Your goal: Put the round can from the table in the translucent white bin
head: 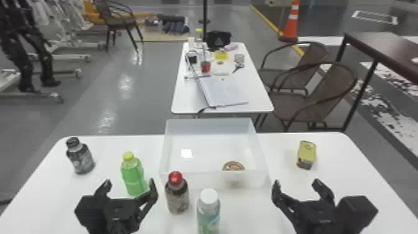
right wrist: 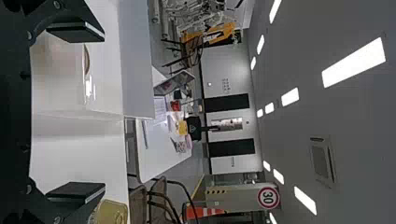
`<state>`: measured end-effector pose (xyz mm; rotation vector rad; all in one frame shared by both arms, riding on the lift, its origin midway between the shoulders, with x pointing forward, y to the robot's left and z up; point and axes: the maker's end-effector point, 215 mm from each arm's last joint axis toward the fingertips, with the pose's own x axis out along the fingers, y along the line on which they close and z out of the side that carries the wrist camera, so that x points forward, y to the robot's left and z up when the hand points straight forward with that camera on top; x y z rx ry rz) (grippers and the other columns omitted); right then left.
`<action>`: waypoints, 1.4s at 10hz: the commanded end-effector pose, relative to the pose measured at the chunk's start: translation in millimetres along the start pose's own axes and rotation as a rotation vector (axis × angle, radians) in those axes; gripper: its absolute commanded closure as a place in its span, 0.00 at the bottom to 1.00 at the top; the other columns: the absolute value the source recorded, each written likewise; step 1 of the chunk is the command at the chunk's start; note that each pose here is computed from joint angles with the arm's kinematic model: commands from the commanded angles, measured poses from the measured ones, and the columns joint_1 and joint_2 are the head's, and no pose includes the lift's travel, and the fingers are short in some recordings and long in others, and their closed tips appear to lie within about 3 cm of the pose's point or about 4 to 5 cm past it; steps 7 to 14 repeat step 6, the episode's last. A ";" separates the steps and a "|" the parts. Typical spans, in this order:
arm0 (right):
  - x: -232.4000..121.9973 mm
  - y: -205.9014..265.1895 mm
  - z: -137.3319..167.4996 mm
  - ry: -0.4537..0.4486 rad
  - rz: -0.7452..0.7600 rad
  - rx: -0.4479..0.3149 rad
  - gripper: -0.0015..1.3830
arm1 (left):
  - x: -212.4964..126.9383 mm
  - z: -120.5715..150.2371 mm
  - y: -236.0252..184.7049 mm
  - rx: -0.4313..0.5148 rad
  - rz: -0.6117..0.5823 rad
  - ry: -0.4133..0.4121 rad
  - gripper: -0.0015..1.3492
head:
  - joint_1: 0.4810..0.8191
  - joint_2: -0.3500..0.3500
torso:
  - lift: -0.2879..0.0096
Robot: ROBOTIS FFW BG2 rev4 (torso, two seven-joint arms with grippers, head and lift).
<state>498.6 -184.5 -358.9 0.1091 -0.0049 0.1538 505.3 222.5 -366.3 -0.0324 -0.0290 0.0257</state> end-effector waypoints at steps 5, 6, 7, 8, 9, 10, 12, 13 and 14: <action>-0.8 -0.4 -3.4 0.009 -0.002 0.015 0.12 | 0.0 1.1 0.0 -0.002 0.001 -0.004 0.08 | 0.20 0.50 | 0.63; -0.5 -0.7 -4.3 0.010 -0.002 0.016 0.12 | 0.5 1.1 -0.1 0.000 0.001 -0.004 0.08 | 0.20 0.50 | 0.63; -0.5 -0.7 -4.3 0.010 -0.002 0.016 0.12 | 0.5 1.1 -0.1 0.000 0.001 -0.004 0.08 | 0.20 0.50 | 0.63; -0.5 -0.7 -4.3 0.010 -0.002 0.016 0.12 | 0.5 1.1 -0.1 0.000 0.001 -0.004 0.08 | 0.20 0.50 | 0.63; -0.5 -0.7 -4.3 0.010 -0.002 0.016 0.12 | 0.5 1.1 -0.1 0.000 0.001 -0.004 0.08 | 0.20 0.50 | 0.63; -0.5 -0.7 -4.3 0.010 -0.002 0.016 0.12 | 0.5 1.1 -0.1 0.000 0.001 -0.004 0.08 | 0.20 0.50 | 0.63; -0.5 -0.7 -4.3 0.010 -0.002 0.016 0.12 | 0.5 1.1 -0.1 0.000 0.001 -0.004 0.08 | 0.20 0.50 | 0.63; -0.5 -0.7 -4.3 0.010 -0.002 0.016 0.12 | 0.5 1.1 -0.1 0.000 0.001 -0.004 0.08 | 0.20 0.50 | 0.63; -0.5 -0.7 -4.3 0.010 -0.002 0.016 0.12 | 0.5 1.1 -0.1 0.000 0.001 -0.004 0.08 | 0.20 0.50 | 0.63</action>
